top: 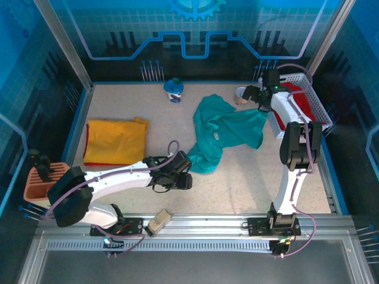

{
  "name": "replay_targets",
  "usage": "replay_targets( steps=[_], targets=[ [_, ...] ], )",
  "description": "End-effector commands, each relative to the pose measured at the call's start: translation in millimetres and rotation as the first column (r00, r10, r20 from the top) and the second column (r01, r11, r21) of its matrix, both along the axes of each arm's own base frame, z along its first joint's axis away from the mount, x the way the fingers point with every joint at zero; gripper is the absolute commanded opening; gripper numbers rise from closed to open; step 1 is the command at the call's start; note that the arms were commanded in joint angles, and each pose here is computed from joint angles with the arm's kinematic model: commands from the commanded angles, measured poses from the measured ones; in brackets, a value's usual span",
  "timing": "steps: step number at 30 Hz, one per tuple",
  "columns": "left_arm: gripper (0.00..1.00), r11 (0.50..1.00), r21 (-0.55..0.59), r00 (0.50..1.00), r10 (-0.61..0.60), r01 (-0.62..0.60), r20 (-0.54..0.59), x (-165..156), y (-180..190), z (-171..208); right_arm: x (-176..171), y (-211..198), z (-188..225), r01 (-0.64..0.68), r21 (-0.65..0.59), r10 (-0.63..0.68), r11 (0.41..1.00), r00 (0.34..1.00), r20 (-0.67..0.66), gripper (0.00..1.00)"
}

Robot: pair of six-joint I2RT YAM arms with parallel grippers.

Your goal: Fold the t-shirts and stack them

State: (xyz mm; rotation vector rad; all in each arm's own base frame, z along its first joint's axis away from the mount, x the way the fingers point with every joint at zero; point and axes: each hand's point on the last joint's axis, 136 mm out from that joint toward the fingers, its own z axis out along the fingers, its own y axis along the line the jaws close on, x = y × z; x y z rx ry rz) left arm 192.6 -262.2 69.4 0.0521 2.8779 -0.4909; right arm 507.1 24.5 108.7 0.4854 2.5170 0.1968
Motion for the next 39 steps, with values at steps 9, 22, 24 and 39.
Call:
replay_targets(
  steps=[9, 22, 24, 39],
  targets=[
    [0.57, 0.941, 0.251, 0.955, -0.265, 0.226, 0.132, 54, -69, 12, -129, 35, 14, -0.072, 0.056, 0.075, 0.996, 0.996, -0.049, 1.00],
    [0.50, 0.836, 0.510, 0.925, -0.333, 0.200, 0.182, 112, -97, -40, -218, 6, -20, 0.024, 0.046, -0.019, 0.999, 0.994, -0.105, 0.98],
    [0.42, 0.833, 0.520, 0.929, -0.322, 0.188, 0.180, 118, -92, -44, -220, 5, -22, 0.022, 0.047, -0.017, 0.999, 0.994, -0.109, 0.98],
    [0.00, 0.997, 0.041, 0.976, -0.079, 0.072, 0.202, 100, -36, 68, -221, 9, -32, 0.024, 0.108, -0.012, 0.994, 0.994, -0.105, 0.96]
  ],
)
